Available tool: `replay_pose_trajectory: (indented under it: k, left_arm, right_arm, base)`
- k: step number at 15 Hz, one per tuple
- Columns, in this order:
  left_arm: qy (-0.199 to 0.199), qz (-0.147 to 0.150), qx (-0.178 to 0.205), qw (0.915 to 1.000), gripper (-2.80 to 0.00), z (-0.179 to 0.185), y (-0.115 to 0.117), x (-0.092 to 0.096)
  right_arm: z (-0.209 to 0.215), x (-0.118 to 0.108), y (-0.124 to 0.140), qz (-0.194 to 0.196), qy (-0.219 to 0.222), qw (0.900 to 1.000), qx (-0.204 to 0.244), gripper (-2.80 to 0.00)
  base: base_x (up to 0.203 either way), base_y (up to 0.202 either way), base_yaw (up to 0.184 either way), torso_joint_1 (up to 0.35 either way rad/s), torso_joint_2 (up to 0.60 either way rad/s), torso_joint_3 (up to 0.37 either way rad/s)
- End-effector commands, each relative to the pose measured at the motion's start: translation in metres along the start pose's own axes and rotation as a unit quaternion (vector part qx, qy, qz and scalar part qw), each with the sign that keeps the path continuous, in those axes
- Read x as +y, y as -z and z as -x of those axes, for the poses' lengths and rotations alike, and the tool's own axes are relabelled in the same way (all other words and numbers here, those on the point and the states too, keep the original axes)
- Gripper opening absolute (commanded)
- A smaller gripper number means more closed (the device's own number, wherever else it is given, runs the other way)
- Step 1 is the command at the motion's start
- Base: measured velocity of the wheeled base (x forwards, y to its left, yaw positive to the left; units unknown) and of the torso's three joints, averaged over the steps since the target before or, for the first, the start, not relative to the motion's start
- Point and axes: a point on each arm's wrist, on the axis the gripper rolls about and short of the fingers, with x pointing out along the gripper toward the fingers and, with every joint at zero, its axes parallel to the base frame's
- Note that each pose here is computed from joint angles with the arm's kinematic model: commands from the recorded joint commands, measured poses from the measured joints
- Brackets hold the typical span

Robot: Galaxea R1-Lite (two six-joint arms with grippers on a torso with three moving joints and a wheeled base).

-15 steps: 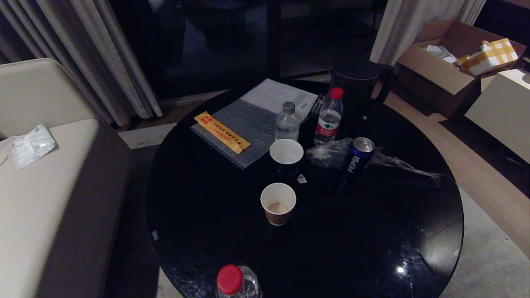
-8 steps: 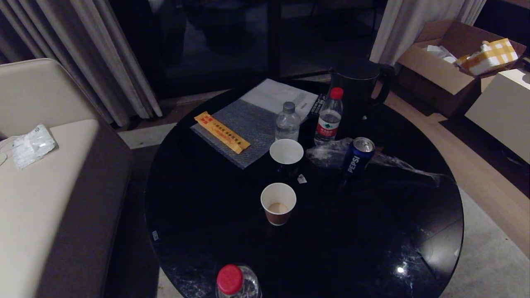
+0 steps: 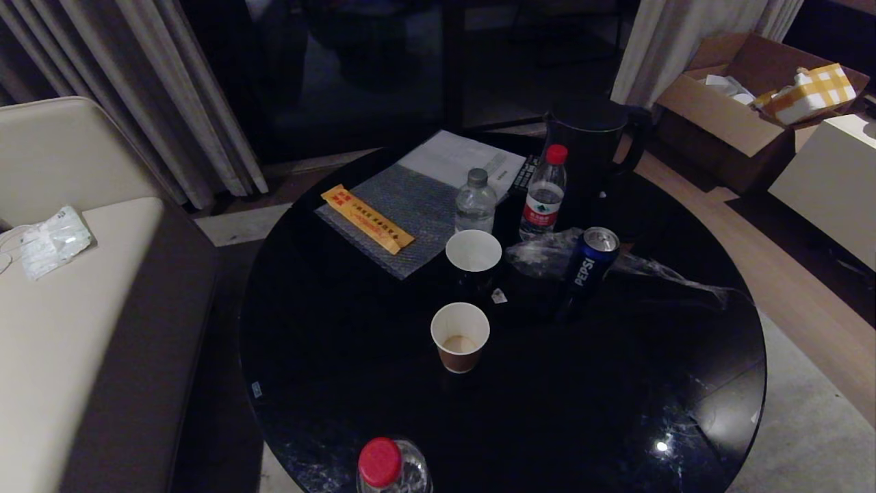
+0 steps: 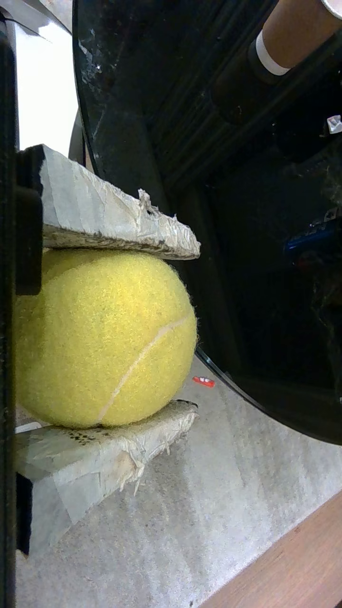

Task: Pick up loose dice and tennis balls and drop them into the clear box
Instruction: Put the ball in the box

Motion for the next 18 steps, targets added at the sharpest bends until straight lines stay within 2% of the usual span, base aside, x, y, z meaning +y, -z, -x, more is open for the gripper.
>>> replay_pose_trajectory:
  k: [1, 11, 18]
  left_arm:
    - [-0.001, 0.001, 0.001, 1.0, -2.8, -0.0002, 0.0004, 0.0001]
    - [-0.001, 0.001, 0.001, 1.0, -2.8, -0.0002, 0.0003, 0.0]
    - [-0.001, 0.001, 0.001, 1.0, -2.8, -0.0002, 0.0004, 0.0001]
  right_arm:
    - [-0.0001, 0.0, 0.0001, 0.0, 0.0, 1.0, 0.002, -2.8]
    - [-0.0001, 0.0, 0.0001, 0.0, 0.0, 1.0, 0.002, -2.8]
    - [-0.0002, 0.0, 0.0001, -0.001, 0.0, 1.0, 0.002, -2.8]
  base:
    - [0.0, 0.0, 0.0, 0.0, 0.0, 0.0]
    - [0.0, 0.0, 0.0, 0.001, 0.0, 0.004]
    - [0.0, 0.0, 0.0, 0.002, 0.0, 0.148]
